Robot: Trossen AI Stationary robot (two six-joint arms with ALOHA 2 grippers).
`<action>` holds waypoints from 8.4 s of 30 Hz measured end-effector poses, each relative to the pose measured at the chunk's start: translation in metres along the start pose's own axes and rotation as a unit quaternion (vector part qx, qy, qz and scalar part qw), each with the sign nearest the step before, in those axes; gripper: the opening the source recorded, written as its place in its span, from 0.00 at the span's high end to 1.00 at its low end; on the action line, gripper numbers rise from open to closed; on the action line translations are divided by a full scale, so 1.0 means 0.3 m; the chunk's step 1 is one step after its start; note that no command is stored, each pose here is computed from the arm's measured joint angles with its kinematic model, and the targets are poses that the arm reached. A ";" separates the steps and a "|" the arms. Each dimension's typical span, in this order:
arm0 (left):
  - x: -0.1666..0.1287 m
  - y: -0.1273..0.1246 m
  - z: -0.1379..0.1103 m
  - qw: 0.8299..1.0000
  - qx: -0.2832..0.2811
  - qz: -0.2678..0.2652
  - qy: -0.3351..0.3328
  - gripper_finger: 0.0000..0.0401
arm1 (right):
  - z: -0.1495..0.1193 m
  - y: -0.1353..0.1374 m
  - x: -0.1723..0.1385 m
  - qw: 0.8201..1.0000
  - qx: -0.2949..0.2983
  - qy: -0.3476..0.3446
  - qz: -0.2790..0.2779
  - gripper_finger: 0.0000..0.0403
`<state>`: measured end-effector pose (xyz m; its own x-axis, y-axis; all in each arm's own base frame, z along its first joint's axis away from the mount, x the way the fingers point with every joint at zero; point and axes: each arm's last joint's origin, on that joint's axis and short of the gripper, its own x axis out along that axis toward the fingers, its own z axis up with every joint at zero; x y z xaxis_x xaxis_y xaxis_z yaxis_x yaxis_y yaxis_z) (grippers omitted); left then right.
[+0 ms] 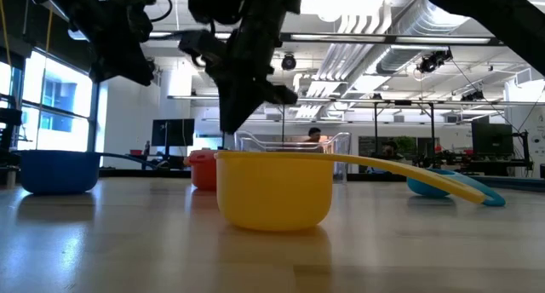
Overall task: Nest measuring cups in basket
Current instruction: Stack the blue measuring cup on top of the red measuring cup
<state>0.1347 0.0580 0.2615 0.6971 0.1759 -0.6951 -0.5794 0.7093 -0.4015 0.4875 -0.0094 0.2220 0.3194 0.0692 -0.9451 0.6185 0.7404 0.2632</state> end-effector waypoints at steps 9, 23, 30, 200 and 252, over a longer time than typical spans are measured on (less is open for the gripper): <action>-0.001 -0.008 -0.046 0.995 0.058 -0.026 0.075 0.84 | 0.013 0.015 -0.169 0.998 -0.030 -0.044 -0.026 0.91; -0.010 -0.031 -0.122 0.969 0.175 -0.035 0.169 0.84 | 0.008 -0.025 -0.301 0.996 -0.022 -0.076 -0.046 0.91; -0.015 -0.054 -0.152 0.950 0.237 -0.057 0.194 0.84 | 0.024 -0.052 -0.308 0.996 -0.027 -0.070 -0.047 0.91; 0.521 -0.302 0.133 0.439 0.883 0.031 0.162 0.90 | -0.013 -0.184 -0.655 0.977 -0.028 -0.175 -0.116 0.91; 0.228 -0.282 0.083 0.829 0.511 0.074 0.215 0.91 | -0.122 -0.143 -0.407 0.988 0.073 -0.039 -0.130 0.91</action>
<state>0.2418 0.0269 0.2629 0.3069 0.2092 -0.9285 0.1687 0.9482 0.2694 0.3958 -0.0251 0.3192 0.1869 -0.1657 -0.9683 0.7824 0.6211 0.0447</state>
